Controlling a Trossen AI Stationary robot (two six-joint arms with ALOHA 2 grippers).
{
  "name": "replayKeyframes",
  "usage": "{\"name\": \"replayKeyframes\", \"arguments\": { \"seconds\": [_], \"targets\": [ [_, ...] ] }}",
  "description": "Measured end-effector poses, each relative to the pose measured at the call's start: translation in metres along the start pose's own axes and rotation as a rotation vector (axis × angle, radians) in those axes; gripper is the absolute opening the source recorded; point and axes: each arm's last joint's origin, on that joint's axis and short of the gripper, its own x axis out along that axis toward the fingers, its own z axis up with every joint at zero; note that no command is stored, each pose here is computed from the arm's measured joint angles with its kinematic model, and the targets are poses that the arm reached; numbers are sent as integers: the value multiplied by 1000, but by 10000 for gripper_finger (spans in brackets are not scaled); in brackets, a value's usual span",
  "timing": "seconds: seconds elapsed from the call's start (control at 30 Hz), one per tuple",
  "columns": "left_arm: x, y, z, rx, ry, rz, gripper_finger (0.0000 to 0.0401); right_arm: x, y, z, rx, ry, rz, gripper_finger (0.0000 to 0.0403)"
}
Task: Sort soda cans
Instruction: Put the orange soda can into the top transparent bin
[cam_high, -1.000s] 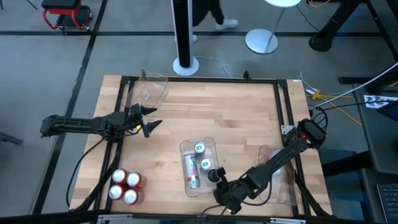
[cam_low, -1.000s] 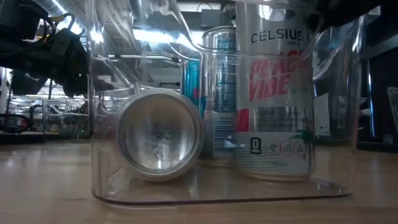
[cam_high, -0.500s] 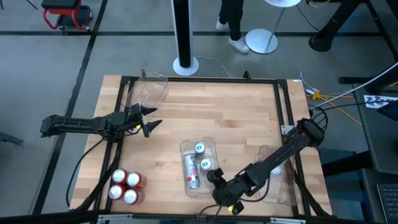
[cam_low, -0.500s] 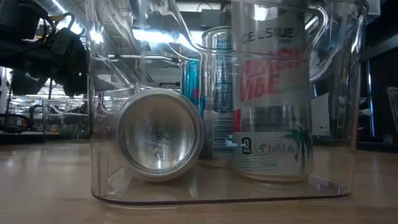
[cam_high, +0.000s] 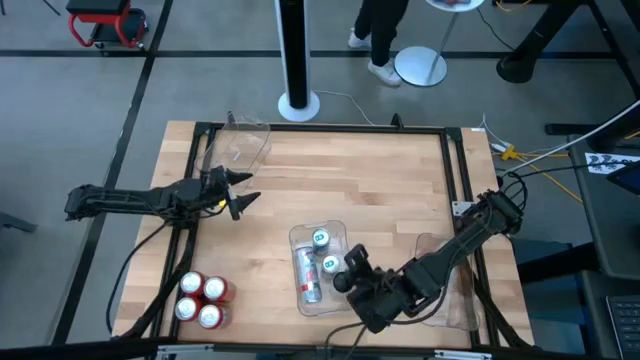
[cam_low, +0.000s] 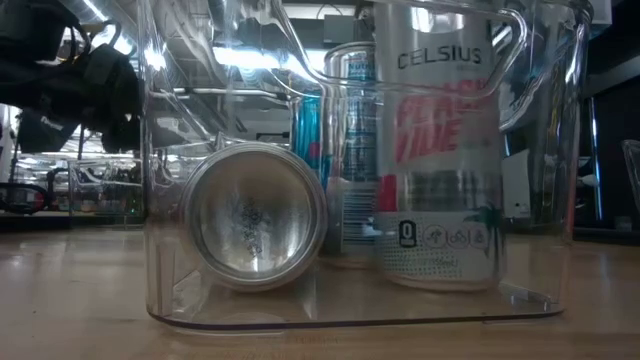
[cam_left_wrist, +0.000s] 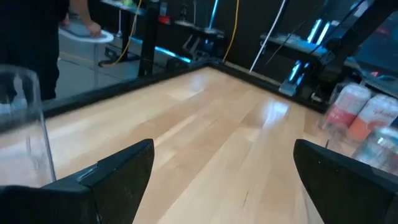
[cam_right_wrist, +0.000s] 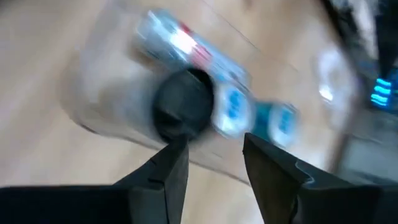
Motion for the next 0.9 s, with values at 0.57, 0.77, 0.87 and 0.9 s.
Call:
{"name": "replayKeyframes", "arguments": {
  "seconds": [0.57,0.77,0.87,0.9],
  "targets": [
    [7,-16,121,161,141,234,375,22,-41,-58,-201,517,-589,154],
    [33,-13,151,209,367,394,375,39,-70,-74,-222,622,-743,154],
    [46,-8,160,230,486,468,375,50,-86,-89,-265,720,-699,154],
    [50,-6,163,234,521,491,375,51,-93,-95,-268,752,-671,154]
  ]
}}
